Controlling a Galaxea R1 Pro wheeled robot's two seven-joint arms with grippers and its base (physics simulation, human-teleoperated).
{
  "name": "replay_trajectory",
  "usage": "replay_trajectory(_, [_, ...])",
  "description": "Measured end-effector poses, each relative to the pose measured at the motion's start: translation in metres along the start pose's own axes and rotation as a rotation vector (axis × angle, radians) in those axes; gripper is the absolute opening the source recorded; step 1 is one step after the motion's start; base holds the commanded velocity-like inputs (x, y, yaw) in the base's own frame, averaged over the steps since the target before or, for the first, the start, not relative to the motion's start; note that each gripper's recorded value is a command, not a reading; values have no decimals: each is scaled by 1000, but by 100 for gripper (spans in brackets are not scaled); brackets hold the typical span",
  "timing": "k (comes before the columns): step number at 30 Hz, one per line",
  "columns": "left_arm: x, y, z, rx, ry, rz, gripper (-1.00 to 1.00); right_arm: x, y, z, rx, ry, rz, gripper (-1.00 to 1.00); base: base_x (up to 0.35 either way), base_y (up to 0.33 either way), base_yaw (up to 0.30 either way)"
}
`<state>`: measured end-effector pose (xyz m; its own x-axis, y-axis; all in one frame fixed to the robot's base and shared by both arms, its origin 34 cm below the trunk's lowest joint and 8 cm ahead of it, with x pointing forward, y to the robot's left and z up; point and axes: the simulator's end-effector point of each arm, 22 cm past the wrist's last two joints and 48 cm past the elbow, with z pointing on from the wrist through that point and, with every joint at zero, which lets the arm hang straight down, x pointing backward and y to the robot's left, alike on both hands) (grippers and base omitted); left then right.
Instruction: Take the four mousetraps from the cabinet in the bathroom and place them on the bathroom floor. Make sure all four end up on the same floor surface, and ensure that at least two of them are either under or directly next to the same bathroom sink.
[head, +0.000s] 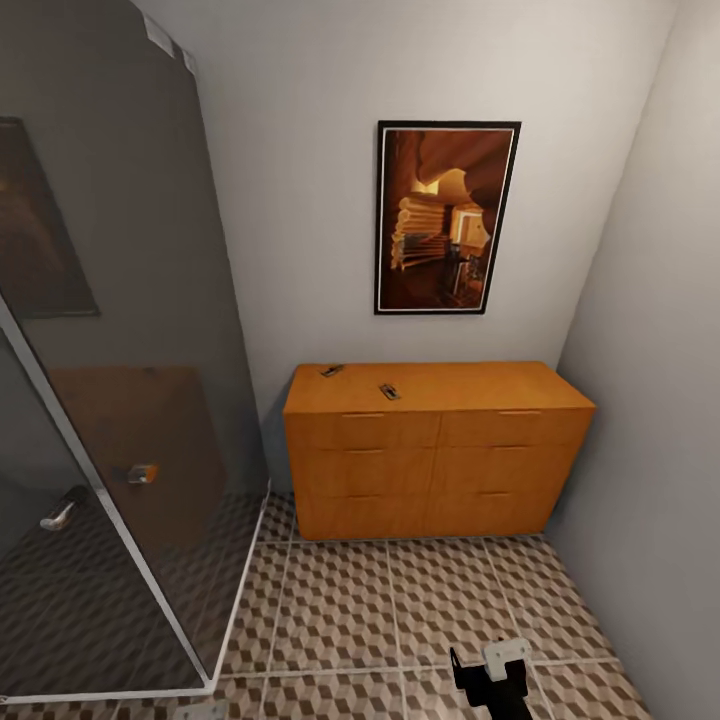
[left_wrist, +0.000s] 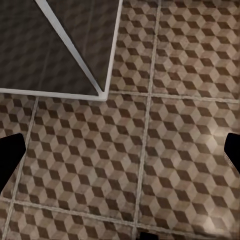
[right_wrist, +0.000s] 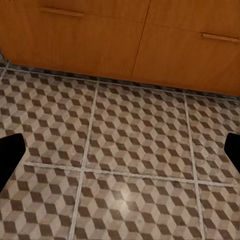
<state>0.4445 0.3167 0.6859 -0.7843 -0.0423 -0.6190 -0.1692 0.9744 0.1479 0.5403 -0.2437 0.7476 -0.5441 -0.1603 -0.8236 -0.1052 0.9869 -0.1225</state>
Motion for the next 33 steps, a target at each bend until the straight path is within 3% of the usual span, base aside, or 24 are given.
replay_trajectory(7, [0, 0, 0, 0, 0, 0, 100, 0, 0, 0, 0, 1, 0, 100, 257, 0, 0])
replay_trajectory(26, [0, 0, 0, 1, 0, 0, 100, 1, 0, 0, -1, 3, 0, 100, 22, 0, 0])
replay_trajectory(33, [0, 0, 0, 1, 0, 0, 100, 1, 0, 0, -1, 3, 0, 100, 175, 0, 0])
